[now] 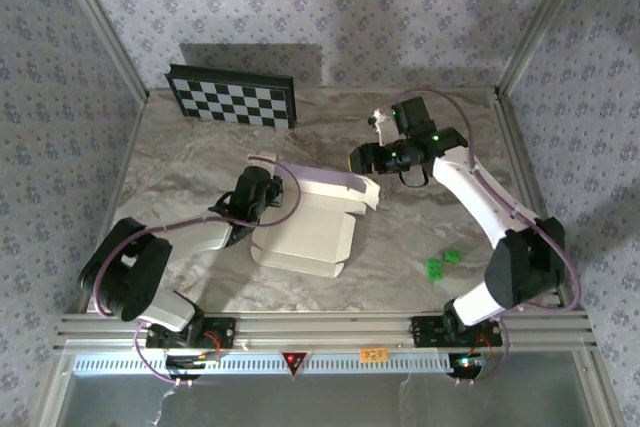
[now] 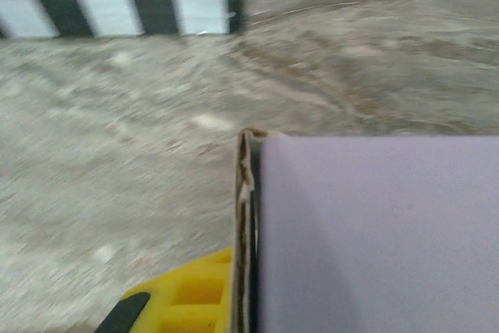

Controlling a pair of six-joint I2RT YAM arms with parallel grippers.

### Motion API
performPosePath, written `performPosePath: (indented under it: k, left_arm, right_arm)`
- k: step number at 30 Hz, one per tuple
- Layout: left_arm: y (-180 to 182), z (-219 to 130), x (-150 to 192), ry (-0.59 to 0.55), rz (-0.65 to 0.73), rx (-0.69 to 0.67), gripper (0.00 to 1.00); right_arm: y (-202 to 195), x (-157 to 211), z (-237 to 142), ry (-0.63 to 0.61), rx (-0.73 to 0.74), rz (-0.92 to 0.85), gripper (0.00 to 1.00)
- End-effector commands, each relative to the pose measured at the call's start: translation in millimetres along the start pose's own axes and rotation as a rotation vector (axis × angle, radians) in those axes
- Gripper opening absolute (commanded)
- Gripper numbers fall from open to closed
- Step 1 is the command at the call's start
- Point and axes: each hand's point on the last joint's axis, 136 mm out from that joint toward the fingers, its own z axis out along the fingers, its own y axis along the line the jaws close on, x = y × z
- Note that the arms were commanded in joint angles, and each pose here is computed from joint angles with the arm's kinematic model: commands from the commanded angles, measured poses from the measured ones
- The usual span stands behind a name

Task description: Fold the paper box

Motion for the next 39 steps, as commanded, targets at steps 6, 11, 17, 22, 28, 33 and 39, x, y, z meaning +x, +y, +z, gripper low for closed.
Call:
performPosePath:
  k: [6,11,17,22,28,33,39]
  left_arm:
    - [14,-33,15,0.112,-0.192,-0.028,0.27]
    - [-7,-47,12,0.153,-0.234,0.103,0.48]
    - [-13,-75,-9,0.158,-0.232,0.166,0.6]
    - [-7,-97,-32,0.162,-0.276,0.146,0.65]
    - [-2,-103,-58,0.178,-0.304,0.196,0.66]
    - [6,-87,-66,0.229,-0.346,0.251,0.65]
    - [4,-64,-49,0.354,-0.394,0.339,0.6]
  right_arm:
    - [-13,7,-10,-0.04,0.087,0.046,0.6]
    - [-11,5,-13,-0.064,0.087,0.057,0.6]
    - [-3,4,-15,-0.076,0.087,0.057,0.61]
    - [7,1,-15,-0.083,0.074,0.068,0.6]
    - [25,-2,-11,-0.086,0.071,0.068,0.6]
    - [32,2,3,-0.013,0.046,0.163,0.57]
    - [39,6,27,0.054,0.03,0.171,0.57]
